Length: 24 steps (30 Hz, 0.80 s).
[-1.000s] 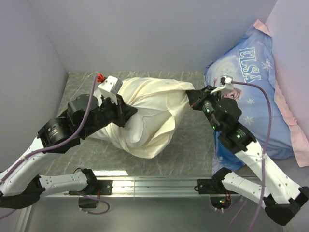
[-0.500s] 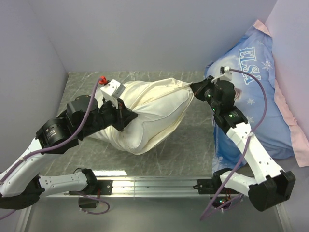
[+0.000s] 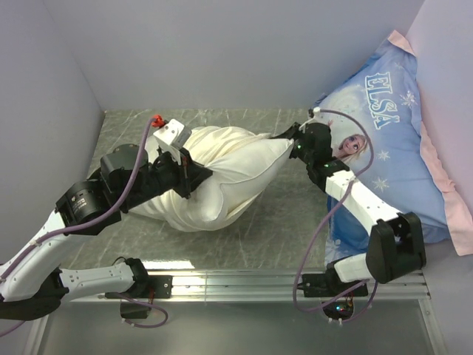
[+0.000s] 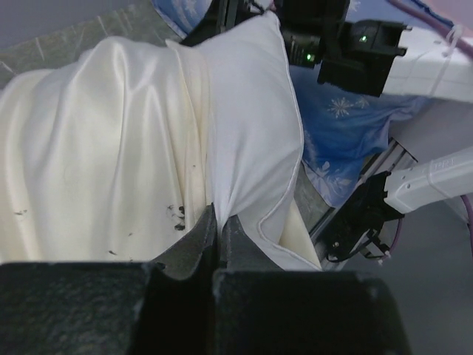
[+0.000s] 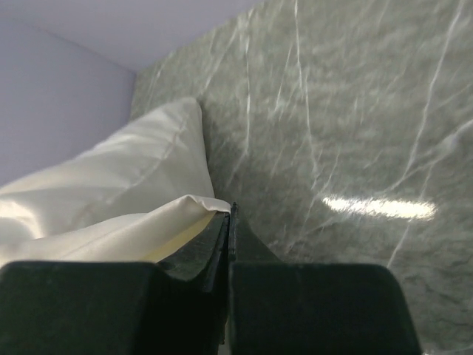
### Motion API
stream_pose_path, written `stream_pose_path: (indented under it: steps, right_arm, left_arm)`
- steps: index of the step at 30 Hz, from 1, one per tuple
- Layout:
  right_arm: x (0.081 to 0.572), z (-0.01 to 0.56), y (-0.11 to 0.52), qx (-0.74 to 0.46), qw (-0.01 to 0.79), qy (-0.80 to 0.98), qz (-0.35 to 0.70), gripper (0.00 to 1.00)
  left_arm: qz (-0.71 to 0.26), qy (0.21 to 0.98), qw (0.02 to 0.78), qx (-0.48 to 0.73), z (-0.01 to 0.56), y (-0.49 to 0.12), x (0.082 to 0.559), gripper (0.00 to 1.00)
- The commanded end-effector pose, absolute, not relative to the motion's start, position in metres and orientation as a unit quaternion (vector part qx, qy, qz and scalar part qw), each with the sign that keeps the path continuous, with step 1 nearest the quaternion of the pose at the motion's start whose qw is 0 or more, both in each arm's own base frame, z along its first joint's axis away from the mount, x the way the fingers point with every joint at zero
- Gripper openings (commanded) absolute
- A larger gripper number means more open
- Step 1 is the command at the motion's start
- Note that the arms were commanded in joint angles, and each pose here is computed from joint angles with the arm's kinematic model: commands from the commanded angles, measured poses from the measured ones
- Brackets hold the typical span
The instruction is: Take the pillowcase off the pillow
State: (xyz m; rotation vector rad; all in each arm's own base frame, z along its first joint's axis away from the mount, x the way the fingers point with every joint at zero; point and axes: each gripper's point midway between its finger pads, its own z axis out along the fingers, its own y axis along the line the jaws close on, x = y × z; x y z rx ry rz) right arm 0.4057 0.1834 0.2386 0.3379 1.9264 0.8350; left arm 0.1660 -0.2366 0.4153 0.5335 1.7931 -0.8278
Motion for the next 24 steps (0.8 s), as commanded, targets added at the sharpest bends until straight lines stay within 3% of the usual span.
stream_pose_path:
  steps: [1,4,9,13,14,24]
  right_arm:
    - [0.422,0.209,0.172,0.17,0.493,0.788,0.327,0.0]
    - [0.413,0.219,0.19,0.147,0.506,0.777,0.345,0.0]
    - [0.382,0.237,0.223,0.1,0.534,0.767,0.341,0.13]
    - [0.372,0.218,0.218,0.112,0.52,0.778,0.335,0.46]
    - [0.369,0.21,0.216,0.113,0.515,0.783,0.331,0.5]
    - [0.343,0.217,0.193,0.133,0.529,0.771,0.329,0.63]
  left_arm:
    - [-0.445,0.618,0.627,0.162,0.53,-0.214,0.149,0.0]
    - [-0.447,0.61,0.642,0.128,0.538,-0.214,0.16,0.0]
    - [-0.438,0.607,0.659,0.071,0.547,-0.218,0.184,0.0]
    - [-0.434,0.596,0.674,0.046,0.563,-0.222,0.197,0.0]
    - [-0.432,0.598,0.674,0.041,0.563,-0.224,0.2,0.0]
    - [-0.421,0.592,0.687,-0.001,0.574,-0.237,0.225,0.0]
